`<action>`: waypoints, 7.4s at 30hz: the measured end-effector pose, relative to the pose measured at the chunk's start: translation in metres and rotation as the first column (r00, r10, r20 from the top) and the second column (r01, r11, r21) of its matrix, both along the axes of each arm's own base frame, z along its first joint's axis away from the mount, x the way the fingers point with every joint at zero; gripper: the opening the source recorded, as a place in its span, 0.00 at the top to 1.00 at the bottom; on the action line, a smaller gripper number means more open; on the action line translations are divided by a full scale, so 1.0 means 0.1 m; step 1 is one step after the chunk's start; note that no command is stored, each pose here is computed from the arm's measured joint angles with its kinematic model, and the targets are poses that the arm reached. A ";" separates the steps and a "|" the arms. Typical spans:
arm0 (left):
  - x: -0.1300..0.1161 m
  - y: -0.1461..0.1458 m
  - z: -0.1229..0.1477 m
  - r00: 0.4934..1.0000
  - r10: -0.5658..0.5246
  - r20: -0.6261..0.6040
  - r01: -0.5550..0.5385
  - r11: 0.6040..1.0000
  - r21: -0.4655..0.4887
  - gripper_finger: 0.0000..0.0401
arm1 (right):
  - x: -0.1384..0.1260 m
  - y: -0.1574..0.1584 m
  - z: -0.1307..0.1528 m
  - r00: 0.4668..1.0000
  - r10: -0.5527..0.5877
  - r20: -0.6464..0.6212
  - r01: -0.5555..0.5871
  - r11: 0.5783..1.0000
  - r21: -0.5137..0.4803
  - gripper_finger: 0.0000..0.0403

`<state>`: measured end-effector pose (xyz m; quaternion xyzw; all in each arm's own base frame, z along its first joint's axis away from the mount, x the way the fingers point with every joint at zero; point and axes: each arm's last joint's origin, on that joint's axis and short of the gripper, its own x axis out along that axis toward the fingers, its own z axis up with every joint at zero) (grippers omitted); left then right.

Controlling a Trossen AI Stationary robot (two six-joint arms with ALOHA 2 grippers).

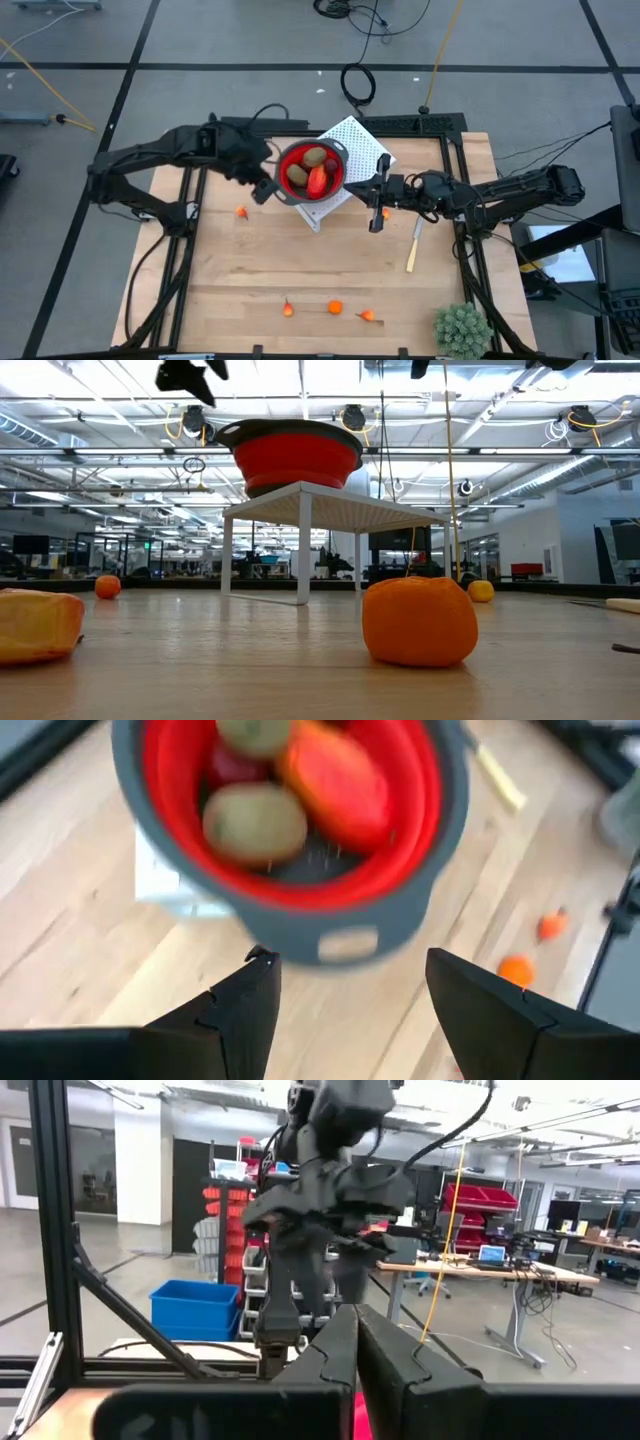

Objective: Pick & Place Fruit
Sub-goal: Put the top left peach into the red strainer bowl on the shelf

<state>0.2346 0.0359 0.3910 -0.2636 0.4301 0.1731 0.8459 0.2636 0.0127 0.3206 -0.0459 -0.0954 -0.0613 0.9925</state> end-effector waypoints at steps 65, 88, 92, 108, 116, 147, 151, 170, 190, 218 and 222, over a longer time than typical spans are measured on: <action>-0.66 -0.38 -1.49 0.976 0.024 -0.215 0.013 0.985 0.170 0.39 | 0.00 0.00 -0.01 1.000 -0.004 -0.005 0.004 1.000 0.001 1.00; -0.78 -0.34 -1.63 0.689 0.699 -0.191 -0.716 0.697 -0.032 0.39 | 0.00 0.00 0.00 1.000 -0.004 -0.002 0.004 1.000 0.001 1.00; -0.83 -0.34 -1.76 0.594 0.775 -0.215 -0.799 0.599 -0.048 0.39 | 0.00 0.00 0.00 1.000 -0.003 -0.002 0.003 1.000 0.002 1.00; -0.86 -0.33 -2.13 0.354 0.920 -0.170 -0.928 0.323 -0.186 0.39 | 0.00 0.00 0.00 1.000 -0.003 -0.002 0.003 1.000 0.001 1.00; -0.90 -0.33 -2.20 0.300 0.933 -0.197 -0.945 0.262 -0.196 0.39 | 0.00 0.00 0.00 1.000 -0.003 -0.002 0.003 1.000 0.001 1.00; -0.72 -0.18 -2.51 0.181 0.931 -0.318 -0.980 0.143 -0.138 0.39 | 0.00 0.00 0.00 1.000 -0.003 -0.002 0.003 1.000 0.001 1.00; -0.72 -0.15 -2.53 0.173 0.930 -0.323 -0.983 0.142 -0.117 0.39 | 0.00 0.00 0.00 1.000 -0.003 -0.002 0.003 1.000 0.001 1.00; -0.73 -0.08 -2.53 0.213 0.912 -0.351 -0.977 0.186 -0.108 0.39 | 0.00 0.00 0.00 1.000 -0.003 -0.002 0.003 1.000 0.001 1.00; -0.71 -0.05 -2.53 0.258 0.902 -0.346 -0.966 0.230 -0.120 0.61 | 0.00 0.00 0.00 1.000 -0.003 -0.002 0.003 1.000 0.001 1.00; -0.81 -0.06 -2.20 0.335 0.915 -0.227 -0.912 0.253 -0.323 0.67 | 0.00 0.00 0.00 1.000 -0.003 -0.001 0.003 1.000 0.001 1.00; -0.85 -0.07 -2.08 0.362 0.918 -0.165 -0.875 0.273 -0.401 0.67 | 0.00 0.00 0.00 1.000 -0.003 -0.001 0.003 1.000 0.001 1.00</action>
